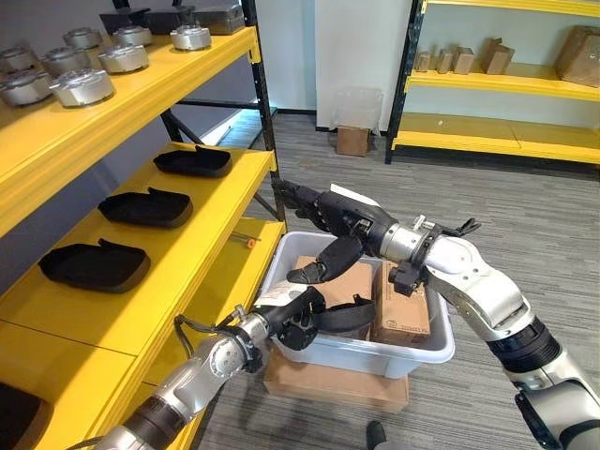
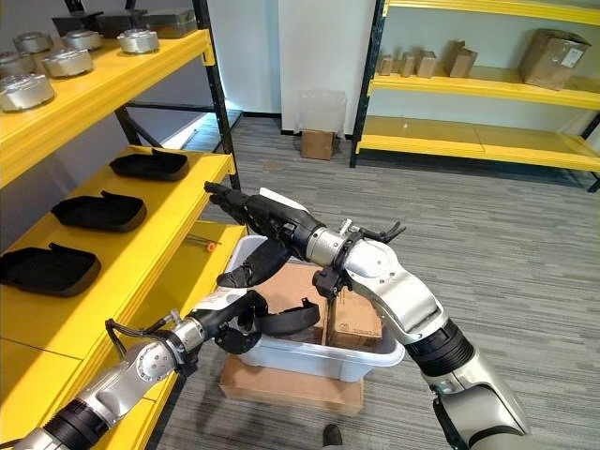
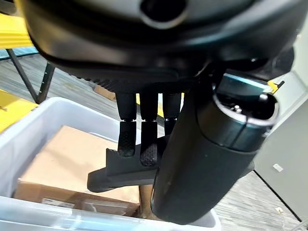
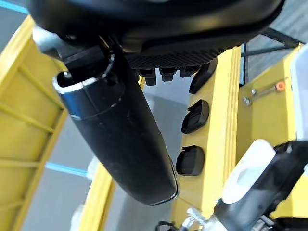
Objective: Move parts from the plastic box to the shelf.
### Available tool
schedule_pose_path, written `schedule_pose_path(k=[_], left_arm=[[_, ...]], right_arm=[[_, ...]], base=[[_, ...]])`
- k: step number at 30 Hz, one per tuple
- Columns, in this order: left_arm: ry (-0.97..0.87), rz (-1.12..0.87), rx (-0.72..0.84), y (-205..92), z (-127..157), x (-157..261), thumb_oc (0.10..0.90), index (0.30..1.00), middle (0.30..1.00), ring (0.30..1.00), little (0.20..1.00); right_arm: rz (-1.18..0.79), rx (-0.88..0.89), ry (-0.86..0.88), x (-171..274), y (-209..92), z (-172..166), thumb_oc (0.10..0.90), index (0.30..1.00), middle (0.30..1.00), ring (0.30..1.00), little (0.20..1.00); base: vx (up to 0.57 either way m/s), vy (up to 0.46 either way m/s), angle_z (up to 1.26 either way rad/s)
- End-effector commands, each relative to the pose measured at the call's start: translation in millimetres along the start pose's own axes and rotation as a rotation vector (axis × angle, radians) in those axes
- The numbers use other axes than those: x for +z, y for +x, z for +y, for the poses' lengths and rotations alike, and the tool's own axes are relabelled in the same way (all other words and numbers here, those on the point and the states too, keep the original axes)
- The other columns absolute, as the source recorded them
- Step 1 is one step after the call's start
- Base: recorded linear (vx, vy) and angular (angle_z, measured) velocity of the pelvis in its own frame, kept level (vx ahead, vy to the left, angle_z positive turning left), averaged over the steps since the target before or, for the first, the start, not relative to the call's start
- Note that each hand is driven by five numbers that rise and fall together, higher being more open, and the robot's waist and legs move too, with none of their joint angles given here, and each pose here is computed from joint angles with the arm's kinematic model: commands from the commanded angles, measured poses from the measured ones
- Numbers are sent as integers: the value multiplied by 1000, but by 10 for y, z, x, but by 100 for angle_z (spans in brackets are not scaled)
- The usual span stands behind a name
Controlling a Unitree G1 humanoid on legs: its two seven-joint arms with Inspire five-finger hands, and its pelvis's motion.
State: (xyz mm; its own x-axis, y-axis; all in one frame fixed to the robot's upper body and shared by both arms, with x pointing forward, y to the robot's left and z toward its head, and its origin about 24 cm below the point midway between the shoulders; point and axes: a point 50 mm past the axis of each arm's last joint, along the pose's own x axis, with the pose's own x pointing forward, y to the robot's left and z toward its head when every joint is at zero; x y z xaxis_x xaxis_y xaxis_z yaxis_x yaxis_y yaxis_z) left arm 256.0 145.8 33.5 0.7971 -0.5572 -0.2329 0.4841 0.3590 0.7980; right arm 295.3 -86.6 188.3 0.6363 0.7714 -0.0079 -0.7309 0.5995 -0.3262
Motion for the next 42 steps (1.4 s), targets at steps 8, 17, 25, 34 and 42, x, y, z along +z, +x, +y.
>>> schedule_pose_path(k=[8,17,25,34,42], left_arm=[[112,-160,203,88,523,217,400,300,300,300,300],[186,-189,284,2,709,280,400,300,300,300,300],[261,-315,466,-304,1022,498,400,300,300,300,300],[365,-516,660,-685,1250,856,400,300,300,300,300],[357,-707,719,-671,1279,1203,400,300,300,300,300]], right_arm=[[-314,-233,-16,780,-217,-357,900,1000,1000,1000,1000],[-267,-434,16,571,-469,-594,900,1000,1000,1000,1000],[-154,-906,32,-141,-1079,-832,900,1000,1000,1000,1000],[34,-1146,177,-894,-1396,-660,900,1000,1000,1000,1000],[204,-1155,219,-1271,-1335,-513,900,1000,1000,1000,1000]], base=[[1,-3,-6],[1,-2,-1],[-3,-1,-5],[-3,22,1],[-55,271,14]])
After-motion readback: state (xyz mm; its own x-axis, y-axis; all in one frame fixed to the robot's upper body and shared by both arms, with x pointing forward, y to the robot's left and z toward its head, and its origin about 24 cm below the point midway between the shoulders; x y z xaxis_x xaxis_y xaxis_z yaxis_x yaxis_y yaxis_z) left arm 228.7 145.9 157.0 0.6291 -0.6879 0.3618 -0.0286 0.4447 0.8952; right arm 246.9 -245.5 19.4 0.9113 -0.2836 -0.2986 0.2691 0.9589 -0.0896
